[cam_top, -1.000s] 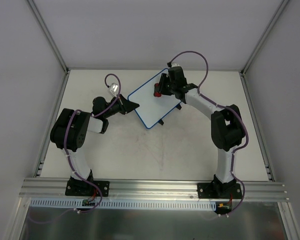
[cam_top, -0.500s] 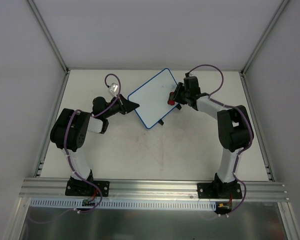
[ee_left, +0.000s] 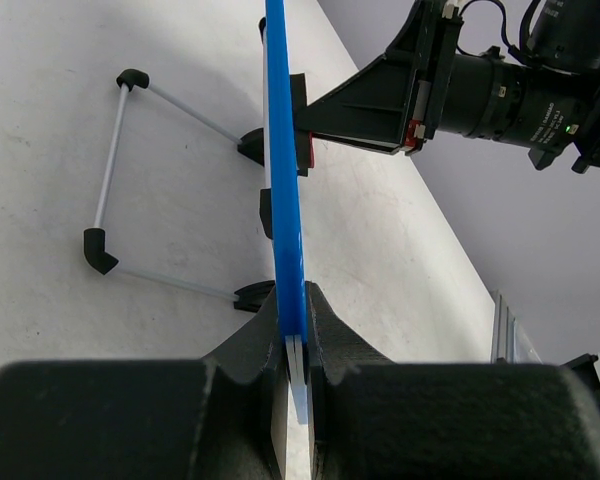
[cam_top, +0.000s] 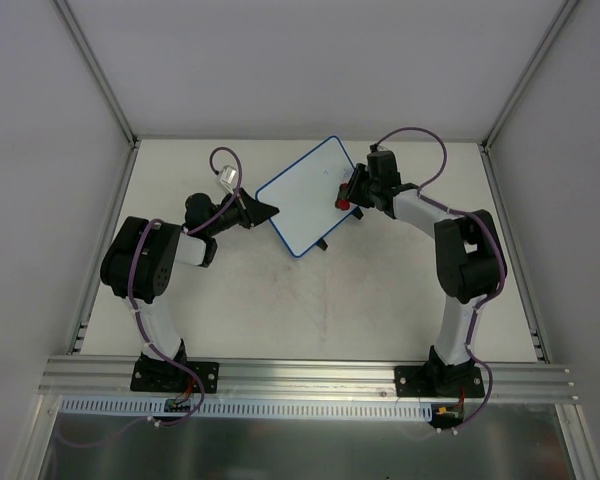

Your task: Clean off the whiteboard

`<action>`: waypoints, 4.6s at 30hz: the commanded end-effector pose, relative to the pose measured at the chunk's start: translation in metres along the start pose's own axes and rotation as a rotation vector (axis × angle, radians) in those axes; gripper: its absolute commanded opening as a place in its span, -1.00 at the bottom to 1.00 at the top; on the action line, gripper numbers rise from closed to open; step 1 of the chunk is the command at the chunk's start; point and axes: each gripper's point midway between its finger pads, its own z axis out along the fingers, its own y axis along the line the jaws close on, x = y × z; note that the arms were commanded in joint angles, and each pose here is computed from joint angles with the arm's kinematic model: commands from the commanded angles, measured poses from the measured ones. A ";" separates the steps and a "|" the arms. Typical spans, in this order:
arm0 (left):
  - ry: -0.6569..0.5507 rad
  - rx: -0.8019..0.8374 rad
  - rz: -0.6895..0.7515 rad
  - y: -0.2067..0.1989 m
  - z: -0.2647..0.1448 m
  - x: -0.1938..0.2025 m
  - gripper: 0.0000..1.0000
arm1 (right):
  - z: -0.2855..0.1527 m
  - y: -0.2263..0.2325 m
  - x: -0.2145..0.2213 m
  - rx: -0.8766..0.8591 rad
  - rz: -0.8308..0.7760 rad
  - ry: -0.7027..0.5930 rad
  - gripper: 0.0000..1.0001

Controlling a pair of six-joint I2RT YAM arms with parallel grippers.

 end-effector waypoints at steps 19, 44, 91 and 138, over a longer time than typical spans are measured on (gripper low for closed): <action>-0.029 0.260 0.250 -0.056 0.005 -0.015 -1.00 | -0.001 0.116 -0.050 -0.167 -0.172 -0.069 -1.00; -0.039 0.258 0.256 -0.058 0.005 -0.017 -1.00 | 0.009 0.018 -0.032 0.005 -0.052 -0.035 -0.99; -0.030 0.269 0.261 -0.061 0.004 -0.016 -1.00 | 0.014 0.058 -0.086 -0.110 0.005 -0.108 -1.00; -0.032 0.268 0.264 -0.064 0.003 -0.019 -1.00 | -0.040 -0.043 -0.090 0.196 -0.297 -0.129 -1.00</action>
